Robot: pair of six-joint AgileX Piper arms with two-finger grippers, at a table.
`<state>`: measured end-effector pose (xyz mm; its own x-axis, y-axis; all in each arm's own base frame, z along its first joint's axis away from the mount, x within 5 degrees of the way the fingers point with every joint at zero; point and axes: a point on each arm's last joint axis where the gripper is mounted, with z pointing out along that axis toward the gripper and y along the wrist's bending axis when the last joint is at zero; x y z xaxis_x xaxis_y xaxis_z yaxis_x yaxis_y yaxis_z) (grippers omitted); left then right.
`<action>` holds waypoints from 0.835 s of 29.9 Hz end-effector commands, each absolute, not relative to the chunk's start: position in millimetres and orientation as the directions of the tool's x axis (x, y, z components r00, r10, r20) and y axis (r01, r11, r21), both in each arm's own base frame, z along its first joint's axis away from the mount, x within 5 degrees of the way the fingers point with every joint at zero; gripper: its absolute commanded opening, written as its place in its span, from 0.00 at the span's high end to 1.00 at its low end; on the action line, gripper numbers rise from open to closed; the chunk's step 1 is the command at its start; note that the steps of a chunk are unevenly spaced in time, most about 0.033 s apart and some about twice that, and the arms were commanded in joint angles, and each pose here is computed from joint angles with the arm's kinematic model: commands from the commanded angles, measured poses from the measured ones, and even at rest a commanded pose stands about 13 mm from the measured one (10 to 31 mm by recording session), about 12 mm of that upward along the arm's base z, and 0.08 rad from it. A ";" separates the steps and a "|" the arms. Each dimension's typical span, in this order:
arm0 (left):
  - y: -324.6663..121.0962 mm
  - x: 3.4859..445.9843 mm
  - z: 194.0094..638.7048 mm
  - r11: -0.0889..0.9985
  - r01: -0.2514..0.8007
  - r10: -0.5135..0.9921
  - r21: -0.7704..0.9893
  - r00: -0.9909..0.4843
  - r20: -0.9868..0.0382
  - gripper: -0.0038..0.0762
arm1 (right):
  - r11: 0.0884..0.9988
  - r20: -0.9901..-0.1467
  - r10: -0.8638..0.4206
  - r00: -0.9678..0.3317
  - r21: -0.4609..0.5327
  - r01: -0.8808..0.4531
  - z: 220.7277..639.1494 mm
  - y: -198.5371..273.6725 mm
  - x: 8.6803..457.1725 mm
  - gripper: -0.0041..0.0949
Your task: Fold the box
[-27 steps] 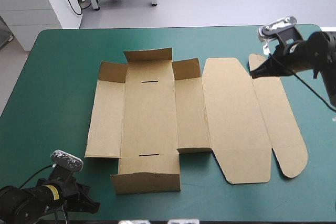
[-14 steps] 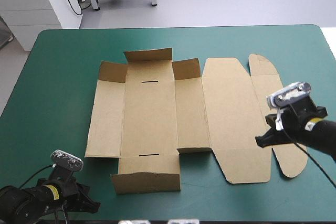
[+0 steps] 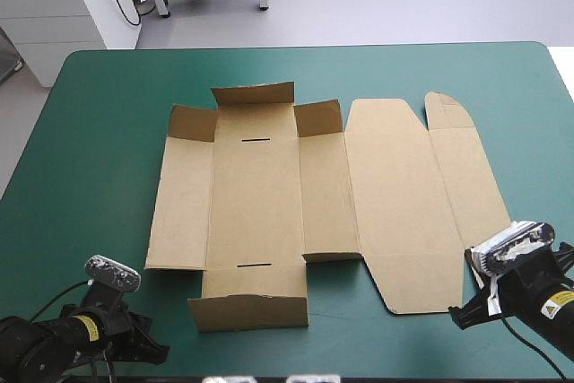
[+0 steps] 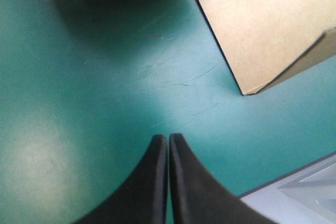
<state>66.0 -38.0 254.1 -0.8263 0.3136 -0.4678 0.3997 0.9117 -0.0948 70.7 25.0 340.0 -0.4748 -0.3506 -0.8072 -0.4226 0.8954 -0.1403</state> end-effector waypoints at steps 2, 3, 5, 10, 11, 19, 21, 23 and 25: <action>-39.4 65.7 290.6 0.905 0.412 0.300 -0.109 -0.797 -0.525 0.96 | 0.902 -0.841 -0.346 -0.417 -0.176 -0.394 344.0 23.2 69.4 0.97; -39.0 64.7 297.3 0.904 0.414 0.300 -0.108 -0.792 -0.531 0.96 | 0.902 -0.839 -0.347 -0.419 -0.176 -0.394 342.1 23.1 69.4 0.97; -38.0 62.4 315.6 0.901 0.421 0.295 -0.108 -0.774 -0.560 0.96 | 0.902 -0.832 -0.348 -0.432 -0.171 -0.397 337.9 23.1 70.0 0.97; -34.2 61.0 361.7 0.902 0.424 0.254 -0.077 -0.667 -0.701 0.96 | 0.903 -0.828 -0.343 -0.444 -0.159 -0.400 333.7 23.6 70.7 0.97; -32.4 63.1 369.5 0.910 0.411 0.243 -0.056 -0.638 -0.730 0.96 | 0.903 -0.828 -0.343 -0.444 -0.159 -0.400 333.7 23.6 70.7 0.97; -23.9 98.9 399.7 0.967 0.232 0.227 0.107 -0.589 -0.775 0.96 | 0.903 -0.829 -0.344 -0.441 -0.163 -0.398 333.9 23.3 71.0 0.97; -27.0 112.2 399.9 0.964 0.222 0.253 0.146 -0.605 -0.755 0.96 | 0.903 -0.829 -0.344 -0.441 -0.163 -0.398 333.9 23.3 71.0 0.97; -31.5 124.4 399.2 0.961 0.222 0.269 0.165 -0.619 -0.738 0.96 | 0.903 -0.829 -0.344 -0.441 -0.163 -0.398 333.9 23.3 71.0 0.97; -37.2 136.3 396.4 0.958 0.229 0.280 0.171 -0.637 -0.719 0.95 | 0.903 -0.829 -0.344 -0.441 -0.163 -0.398 333.9 23.3 71.0 0.97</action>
